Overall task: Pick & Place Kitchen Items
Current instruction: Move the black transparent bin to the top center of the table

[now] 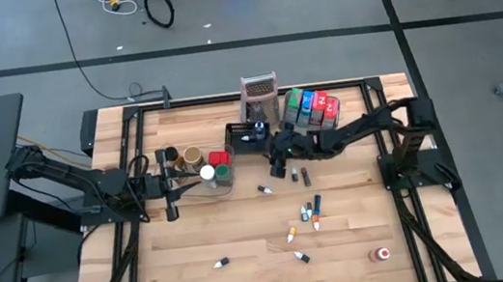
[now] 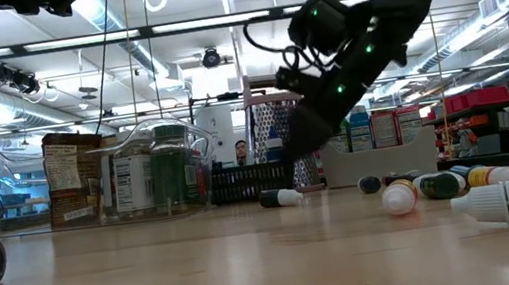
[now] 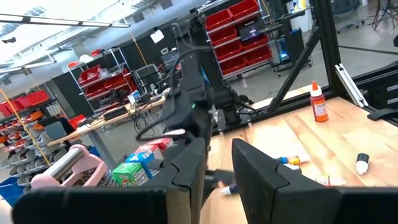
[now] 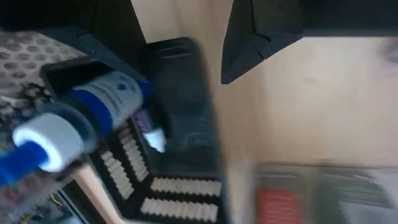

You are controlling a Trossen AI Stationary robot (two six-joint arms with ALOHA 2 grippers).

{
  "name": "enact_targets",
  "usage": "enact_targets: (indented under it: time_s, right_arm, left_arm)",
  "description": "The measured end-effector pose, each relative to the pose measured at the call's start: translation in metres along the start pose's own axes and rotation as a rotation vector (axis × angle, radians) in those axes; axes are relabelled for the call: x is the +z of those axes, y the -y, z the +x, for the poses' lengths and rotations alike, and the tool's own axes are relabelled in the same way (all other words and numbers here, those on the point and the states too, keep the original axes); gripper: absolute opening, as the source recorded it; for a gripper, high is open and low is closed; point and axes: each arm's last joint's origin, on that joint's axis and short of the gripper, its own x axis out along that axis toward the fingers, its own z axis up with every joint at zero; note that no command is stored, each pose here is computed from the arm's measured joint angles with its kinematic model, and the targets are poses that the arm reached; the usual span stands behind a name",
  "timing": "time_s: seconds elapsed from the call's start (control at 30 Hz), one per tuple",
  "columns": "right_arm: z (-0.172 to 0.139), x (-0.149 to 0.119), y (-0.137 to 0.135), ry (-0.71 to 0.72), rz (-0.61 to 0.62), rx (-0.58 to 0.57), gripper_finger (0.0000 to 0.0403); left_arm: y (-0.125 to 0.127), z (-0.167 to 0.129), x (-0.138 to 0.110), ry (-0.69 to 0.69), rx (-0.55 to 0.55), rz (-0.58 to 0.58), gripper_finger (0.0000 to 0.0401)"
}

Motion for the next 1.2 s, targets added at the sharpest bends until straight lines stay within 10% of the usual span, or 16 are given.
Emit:
enact_targets:
  time_s: [0.37,1.2]
  right_arm:
    - [0.0066,-0.0035,0.0116,-0.012,-0.052,-0.014,0.0194]
    - [0.0032,-0.0056,0.0103,-0.047,-0.163,0.059,0.0016]
  left_arm:
    - [0.0000,0.0000,-0.0001,-0.001,0.000,0.000,0.0089]
    - [0.0000,0.0000,0.0000,0.000,0.000,0.001,0.0089]
